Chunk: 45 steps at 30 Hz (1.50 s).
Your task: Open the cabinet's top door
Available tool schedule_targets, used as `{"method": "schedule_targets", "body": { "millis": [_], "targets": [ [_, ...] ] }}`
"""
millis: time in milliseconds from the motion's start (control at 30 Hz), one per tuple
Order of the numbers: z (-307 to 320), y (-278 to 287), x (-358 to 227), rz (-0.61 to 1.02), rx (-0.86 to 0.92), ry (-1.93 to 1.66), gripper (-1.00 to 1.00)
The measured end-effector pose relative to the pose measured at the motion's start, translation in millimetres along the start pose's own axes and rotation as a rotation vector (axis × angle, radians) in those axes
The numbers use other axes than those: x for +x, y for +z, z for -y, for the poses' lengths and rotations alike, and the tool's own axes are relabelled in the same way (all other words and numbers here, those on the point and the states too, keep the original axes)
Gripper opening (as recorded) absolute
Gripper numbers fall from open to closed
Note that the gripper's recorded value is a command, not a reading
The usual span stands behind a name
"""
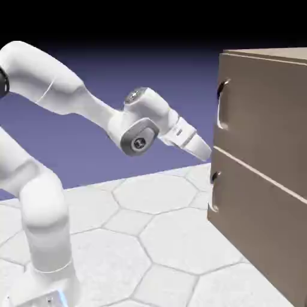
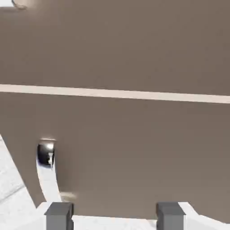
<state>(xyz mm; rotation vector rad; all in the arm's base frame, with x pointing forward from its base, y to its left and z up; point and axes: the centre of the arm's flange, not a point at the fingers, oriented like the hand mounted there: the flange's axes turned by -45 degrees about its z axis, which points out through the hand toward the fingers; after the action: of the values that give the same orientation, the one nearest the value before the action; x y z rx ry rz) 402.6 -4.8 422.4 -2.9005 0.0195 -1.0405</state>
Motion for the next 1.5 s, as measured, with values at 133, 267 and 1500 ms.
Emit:
{"method": "schedule_targets", "body": {
  "millis": [133, 267, 1500],
  "targets": [
    [-15, 52, -27, 0.160, 0.037, 0.120, 0.00],
    [-29, 99, -62, 0.313, 0.040, 0.229, 0.00],
    [-142, 119, -76, -0.015, -0.540, 0.469, 0.00]
  ]
}}
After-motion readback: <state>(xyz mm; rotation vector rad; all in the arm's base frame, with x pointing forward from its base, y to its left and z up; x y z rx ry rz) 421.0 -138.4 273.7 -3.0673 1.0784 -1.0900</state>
